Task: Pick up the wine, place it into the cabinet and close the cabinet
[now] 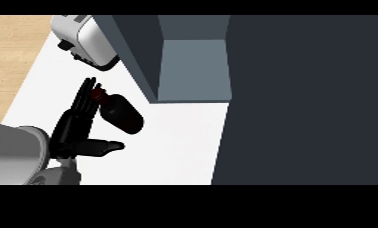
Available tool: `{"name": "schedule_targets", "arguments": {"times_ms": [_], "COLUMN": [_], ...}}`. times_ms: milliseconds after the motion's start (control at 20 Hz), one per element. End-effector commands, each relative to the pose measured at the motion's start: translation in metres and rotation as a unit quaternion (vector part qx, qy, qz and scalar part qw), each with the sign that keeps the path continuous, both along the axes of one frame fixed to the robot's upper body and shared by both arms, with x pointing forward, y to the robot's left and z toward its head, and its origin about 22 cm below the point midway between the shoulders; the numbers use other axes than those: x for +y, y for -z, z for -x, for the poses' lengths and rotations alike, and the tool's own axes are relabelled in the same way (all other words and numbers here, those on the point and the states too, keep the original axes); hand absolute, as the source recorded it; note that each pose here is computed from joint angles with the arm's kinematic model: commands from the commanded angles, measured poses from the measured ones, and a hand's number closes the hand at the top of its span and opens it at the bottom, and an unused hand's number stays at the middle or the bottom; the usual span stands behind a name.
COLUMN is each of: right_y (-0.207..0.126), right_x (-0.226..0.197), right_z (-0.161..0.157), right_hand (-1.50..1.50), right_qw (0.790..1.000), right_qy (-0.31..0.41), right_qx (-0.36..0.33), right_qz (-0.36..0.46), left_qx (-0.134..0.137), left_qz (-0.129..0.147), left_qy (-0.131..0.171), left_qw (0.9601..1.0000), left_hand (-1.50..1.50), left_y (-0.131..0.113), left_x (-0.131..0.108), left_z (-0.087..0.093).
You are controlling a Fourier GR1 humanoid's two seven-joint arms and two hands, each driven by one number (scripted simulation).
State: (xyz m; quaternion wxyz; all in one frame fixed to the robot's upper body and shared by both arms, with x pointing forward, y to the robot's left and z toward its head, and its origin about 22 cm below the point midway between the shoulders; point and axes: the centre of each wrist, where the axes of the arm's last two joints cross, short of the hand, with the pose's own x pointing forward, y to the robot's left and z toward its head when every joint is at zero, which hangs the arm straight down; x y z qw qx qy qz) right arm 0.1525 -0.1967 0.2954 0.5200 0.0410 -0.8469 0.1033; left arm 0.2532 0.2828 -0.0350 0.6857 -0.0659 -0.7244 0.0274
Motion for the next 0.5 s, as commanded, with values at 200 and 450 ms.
{"name": "schedule_targets", "arguments": {"times_ms": [200,450], "right_y": [-0.002,0.006], "right_x": [0.000,-0.002], "right_z": [0.027,0.016], "right_hand": [-1.50,-1.50], "right_qw": [0.999,0.999], "right_qy": [-0.037,-0.034], "right_qx": [0.009,0.012], "right_qz": [0.002,-0.009], "left_qx": [0.013,0.027], "left_qz": [0.013,0.030], "left_qy": [-0.005,0.002], "left_qw": [0.9998,0.9992], "left_hand": [-1.50,-1.50], "left_y": [0.033,0.067], "left_x": [0.024,0.022], "left_z": [-0.006,-0.001]}}
